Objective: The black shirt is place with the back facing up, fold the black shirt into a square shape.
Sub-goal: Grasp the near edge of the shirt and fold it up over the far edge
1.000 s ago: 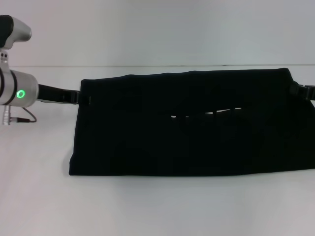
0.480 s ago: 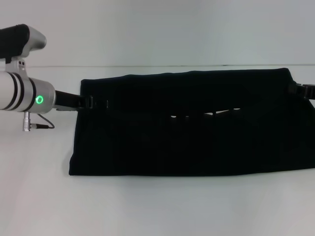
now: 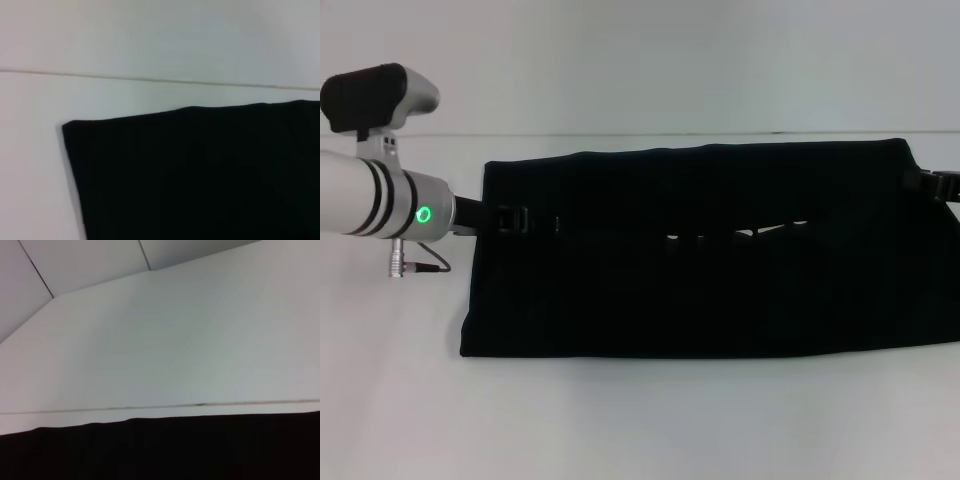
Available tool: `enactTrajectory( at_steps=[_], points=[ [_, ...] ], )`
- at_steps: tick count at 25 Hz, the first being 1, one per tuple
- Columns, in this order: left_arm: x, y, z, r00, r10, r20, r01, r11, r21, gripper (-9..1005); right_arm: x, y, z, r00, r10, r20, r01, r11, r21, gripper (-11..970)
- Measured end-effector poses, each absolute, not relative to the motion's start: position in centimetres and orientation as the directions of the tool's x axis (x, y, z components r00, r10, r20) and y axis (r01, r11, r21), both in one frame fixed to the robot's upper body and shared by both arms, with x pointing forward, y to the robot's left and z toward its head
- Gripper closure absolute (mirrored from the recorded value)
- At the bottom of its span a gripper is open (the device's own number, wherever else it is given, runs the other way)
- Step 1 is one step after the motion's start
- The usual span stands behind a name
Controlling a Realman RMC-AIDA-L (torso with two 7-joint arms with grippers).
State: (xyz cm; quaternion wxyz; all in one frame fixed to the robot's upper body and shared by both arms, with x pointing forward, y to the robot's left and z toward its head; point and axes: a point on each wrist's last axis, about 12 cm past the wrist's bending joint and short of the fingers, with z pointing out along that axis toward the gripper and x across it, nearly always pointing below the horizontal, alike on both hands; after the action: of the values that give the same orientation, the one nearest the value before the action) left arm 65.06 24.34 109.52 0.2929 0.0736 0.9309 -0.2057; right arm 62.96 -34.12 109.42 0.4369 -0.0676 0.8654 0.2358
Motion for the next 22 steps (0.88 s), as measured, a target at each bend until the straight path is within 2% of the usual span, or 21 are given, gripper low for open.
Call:
enactTrajectory(
  at_steps=[22],
  points=[
    [65.1,23.2,109.6,-0.800,0.101,-0.592,0.325,0.902,-0.285,206,62.8,-34.2,109.2,-0.613,0.090,-0.785,-0.318,0.881,0.350,914]
  ],
)
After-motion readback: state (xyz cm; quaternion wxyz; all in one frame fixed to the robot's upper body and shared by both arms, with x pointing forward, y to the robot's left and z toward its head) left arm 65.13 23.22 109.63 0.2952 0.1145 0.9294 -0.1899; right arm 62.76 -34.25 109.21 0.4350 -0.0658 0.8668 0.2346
